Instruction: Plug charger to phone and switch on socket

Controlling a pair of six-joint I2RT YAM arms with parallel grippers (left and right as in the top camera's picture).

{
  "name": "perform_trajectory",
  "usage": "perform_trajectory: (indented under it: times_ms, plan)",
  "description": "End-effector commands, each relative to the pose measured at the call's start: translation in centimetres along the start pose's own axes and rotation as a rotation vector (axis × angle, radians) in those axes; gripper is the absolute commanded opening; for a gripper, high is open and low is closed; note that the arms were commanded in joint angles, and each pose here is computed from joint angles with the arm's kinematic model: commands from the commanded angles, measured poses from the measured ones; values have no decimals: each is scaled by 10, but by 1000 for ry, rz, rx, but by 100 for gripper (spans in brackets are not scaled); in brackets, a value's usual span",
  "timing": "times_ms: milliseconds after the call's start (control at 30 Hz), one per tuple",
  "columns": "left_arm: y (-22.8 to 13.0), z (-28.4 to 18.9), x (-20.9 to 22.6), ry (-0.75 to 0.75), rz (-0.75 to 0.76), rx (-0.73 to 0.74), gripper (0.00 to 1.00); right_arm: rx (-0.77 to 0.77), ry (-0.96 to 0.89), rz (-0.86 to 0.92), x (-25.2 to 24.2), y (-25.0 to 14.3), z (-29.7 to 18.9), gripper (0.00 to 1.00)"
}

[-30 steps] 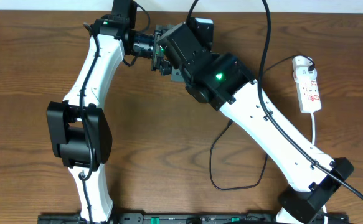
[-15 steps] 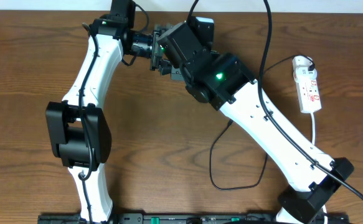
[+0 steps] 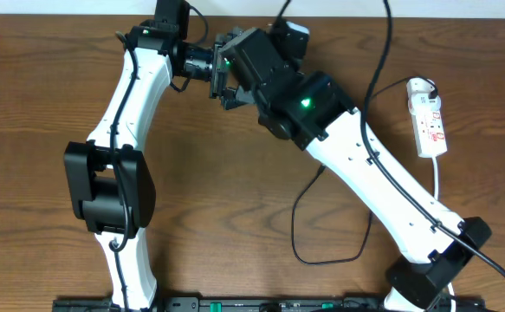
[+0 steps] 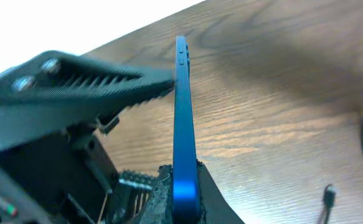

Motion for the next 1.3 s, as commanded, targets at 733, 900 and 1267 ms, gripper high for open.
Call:
perform_trajectory:
  times_ms: [733, 900, 1267]
  plan:
    - [-18, -2, -8, -11, -42, 20, 85, -69, -77, 905, -40, 13, -35, 2]
    - [-18, -2, -8, -11, -45, 20, 83, -16, -55, 1040, -35, 9, -35, 2]
    - [-23, -3, -9, -22, -45, 63, 72, 51, 3, 1125, -24, 8, -35, 2]
Point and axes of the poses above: each gripper's point midway between its finger pads, its own z axis out along the fingers, its own x axis along the line the jaws close on, y = z × x, the point moved 6 cm from there along -z, back along the fingers, and after that the axes turned 11 degrees about -z, right-handed, at the moved point
